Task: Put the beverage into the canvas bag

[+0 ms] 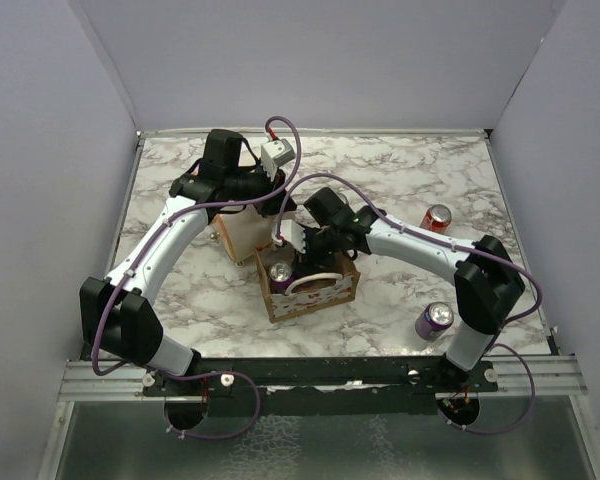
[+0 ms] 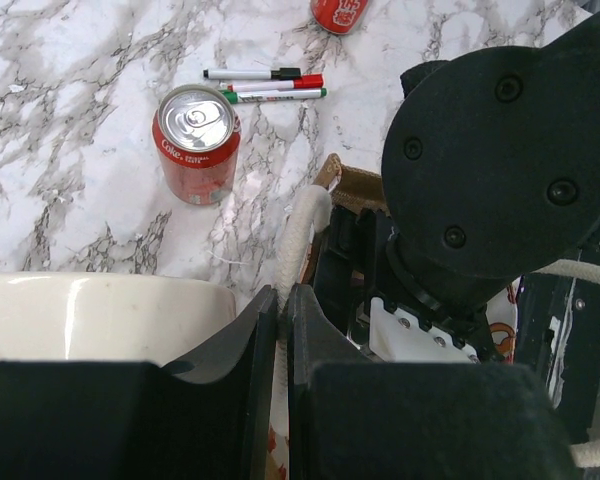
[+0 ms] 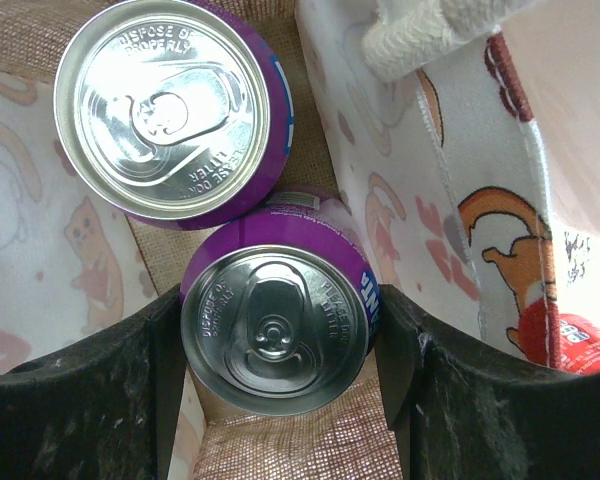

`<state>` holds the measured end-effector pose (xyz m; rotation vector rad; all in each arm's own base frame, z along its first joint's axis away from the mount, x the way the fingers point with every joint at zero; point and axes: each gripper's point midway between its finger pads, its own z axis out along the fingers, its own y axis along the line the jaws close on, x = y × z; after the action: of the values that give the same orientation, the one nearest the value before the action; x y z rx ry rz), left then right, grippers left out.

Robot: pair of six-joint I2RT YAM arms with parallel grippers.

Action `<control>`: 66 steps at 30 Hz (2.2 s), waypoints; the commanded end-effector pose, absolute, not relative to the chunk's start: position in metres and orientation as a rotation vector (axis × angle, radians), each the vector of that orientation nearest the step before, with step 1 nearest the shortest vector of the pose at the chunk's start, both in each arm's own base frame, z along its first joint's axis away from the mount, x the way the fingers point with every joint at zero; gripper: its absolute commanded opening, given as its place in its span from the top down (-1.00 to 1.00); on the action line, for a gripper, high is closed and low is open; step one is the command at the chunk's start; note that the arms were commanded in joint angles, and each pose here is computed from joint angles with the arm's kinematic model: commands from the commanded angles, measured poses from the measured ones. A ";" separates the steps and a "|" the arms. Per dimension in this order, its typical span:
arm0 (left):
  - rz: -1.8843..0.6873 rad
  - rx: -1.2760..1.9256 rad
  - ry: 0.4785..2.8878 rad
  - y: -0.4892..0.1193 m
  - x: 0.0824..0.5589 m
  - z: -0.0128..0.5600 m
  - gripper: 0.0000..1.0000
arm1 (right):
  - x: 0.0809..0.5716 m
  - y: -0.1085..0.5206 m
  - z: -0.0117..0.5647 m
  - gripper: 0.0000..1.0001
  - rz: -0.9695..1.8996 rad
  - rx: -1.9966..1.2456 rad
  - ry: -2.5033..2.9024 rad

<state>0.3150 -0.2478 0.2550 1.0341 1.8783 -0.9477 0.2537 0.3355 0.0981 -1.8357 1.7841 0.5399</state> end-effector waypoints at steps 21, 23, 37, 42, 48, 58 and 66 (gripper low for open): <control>-0.887 1.067 1.819 -0.243 0.311 0.268 1.00 | 0.257 0.353 0.119 -0.65 0.553 -1.783 1.651; -0.881 1.069 1.816 -0.242 0.311 0.268 1.00 | 0.256 0.352 0.124 -0.65 0.553 -1.776 1.642; -0.884 1.070 1.828 -0.242 0.309 0.260 1.00 | 0.247 0.343 0.147 -0.61 0.556 -1.716 1.576; -0.883 1.071 1.821 -0.242 0.309 0.262 1.00 | 0.251 0.342 0.160 -0.60 0.572 -1.682 1.565; -0.913 1.084 1.808 -0.244 0.305 0.264 1.00 | 0.262 0.334 0.179 -0.57 0.569 -1.614 1.560; -0.913 1.092 1.801 -0.244 0.304 0.263 1.00 | 0.266 0.321 0.197 -0.56 0.665 -1.551 1.586; -0.915 1.103 1.791 -0.244 0.301 0.262 1.00 | 0.275 0.306 0.225 -0.55 0.734 -1.468 1.584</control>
<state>0.3106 -0.2420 0.2539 1.0729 1.8413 -0.8944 0.2775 0.3083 0.1852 -1.5201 1.6498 0.6671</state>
